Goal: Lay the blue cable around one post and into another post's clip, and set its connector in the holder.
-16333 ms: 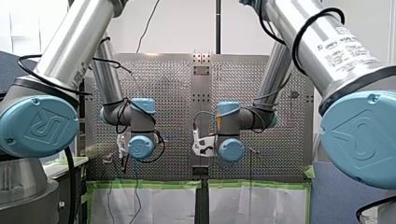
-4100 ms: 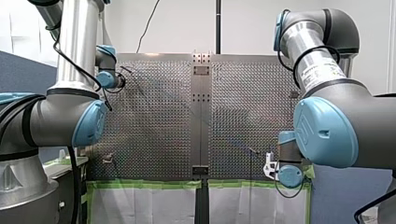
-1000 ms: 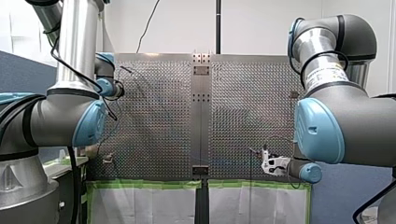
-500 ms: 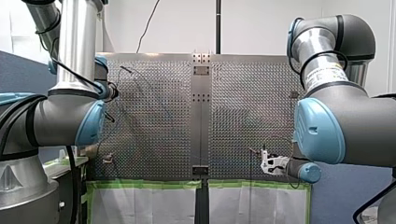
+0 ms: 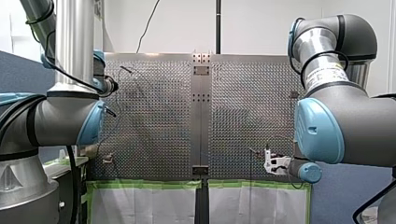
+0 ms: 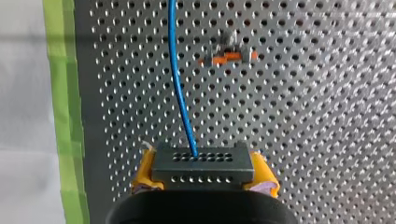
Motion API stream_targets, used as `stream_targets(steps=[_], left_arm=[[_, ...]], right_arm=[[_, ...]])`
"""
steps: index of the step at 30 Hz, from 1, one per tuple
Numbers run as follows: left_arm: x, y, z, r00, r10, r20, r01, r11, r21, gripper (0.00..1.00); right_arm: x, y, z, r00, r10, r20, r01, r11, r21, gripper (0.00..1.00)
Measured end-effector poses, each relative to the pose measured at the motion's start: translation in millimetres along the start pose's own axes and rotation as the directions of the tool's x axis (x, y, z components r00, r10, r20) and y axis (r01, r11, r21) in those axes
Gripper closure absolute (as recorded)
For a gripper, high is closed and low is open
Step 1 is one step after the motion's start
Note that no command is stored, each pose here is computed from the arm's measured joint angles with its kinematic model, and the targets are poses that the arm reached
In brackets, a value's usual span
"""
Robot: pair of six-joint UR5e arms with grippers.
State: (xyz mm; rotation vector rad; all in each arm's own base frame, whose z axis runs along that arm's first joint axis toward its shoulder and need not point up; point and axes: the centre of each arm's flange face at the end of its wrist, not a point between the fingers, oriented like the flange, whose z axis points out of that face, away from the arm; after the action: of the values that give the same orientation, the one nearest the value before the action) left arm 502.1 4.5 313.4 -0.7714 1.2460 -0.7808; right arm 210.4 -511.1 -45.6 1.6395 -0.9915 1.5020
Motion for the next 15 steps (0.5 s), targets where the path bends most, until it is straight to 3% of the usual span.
stream_targets(steps=[8,15], left_arm=[[3,-8.2,-35,0.9995,0.033,-0.002,-0.033,0.9993,-0.017,0.02],[-20,-32.9,-37,0.9942,0.099,0.042,-0.099,0.9950,-0.012,0.02]], right_arm=[[-1,5.5,-1.3,0.9999,0.005,0.011,-0.005,0.9992,-0.041,1.00],[-1,6.2,-1.7,0.9999,0.008,0.014,-0.007,0.9990,-0.045,1.00]])
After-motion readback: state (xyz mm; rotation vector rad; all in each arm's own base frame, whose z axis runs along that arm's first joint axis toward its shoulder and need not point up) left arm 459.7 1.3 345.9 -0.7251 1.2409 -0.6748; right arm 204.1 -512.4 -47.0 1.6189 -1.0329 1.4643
